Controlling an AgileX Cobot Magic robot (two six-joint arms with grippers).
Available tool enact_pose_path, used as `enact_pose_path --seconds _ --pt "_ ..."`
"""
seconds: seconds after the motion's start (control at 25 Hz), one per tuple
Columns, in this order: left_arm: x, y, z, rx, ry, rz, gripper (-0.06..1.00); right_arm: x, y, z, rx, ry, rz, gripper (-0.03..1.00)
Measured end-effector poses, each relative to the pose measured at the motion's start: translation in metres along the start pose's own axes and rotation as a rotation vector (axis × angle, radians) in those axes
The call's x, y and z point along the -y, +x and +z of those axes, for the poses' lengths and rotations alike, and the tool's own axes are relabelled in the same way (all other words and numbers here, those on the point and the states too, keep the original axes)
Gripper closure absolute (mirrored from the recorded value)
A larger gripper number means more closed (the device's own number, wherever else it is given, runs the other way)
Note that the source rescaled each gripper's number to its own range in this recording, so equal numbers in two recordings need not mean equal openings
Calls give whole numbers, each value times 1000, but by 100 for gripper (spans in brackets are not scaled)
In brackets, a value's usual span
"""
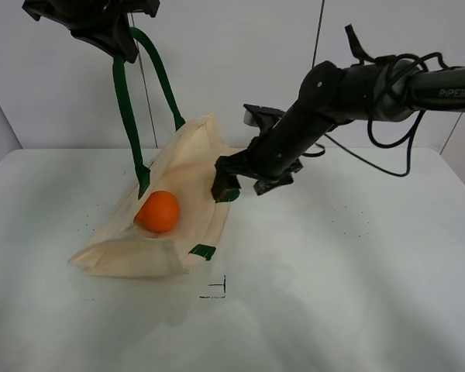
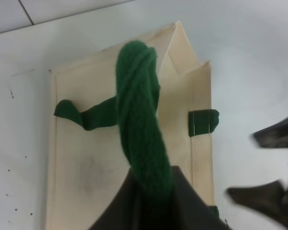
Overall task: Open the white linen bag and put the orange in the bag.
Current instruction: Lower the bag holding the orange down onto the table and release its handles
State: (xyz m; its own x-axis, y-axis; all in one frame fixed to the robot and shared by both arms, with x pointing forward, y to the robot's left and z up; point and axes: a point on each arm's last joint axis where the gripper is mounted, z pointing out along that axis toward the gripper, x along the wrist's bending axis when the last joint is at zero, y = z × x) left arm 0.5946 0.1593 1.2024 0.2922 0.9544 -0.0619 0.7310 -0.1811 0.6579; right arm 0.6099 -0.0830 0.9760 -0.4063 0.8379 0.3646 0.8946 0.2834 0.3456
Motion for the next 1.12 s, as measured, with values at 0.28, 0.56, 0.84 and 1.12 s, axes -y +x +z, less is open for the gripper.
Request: enact_pose_path --seconds 0.28,0.56,0.84,1.12 --pt "0 0 0 0 0 1 94 -14 -42 -47 385 109 -28 -3" --pt "0 0 0 0 0 1 94 -13 -99 -76 423 133 117 -3" --pt "0 0 0 0 0 1 94 1 -167 -109 469 133 268 -3" --pt "0 0 0 0 0 1 94 8 -173 -114 460 188 280 -3"
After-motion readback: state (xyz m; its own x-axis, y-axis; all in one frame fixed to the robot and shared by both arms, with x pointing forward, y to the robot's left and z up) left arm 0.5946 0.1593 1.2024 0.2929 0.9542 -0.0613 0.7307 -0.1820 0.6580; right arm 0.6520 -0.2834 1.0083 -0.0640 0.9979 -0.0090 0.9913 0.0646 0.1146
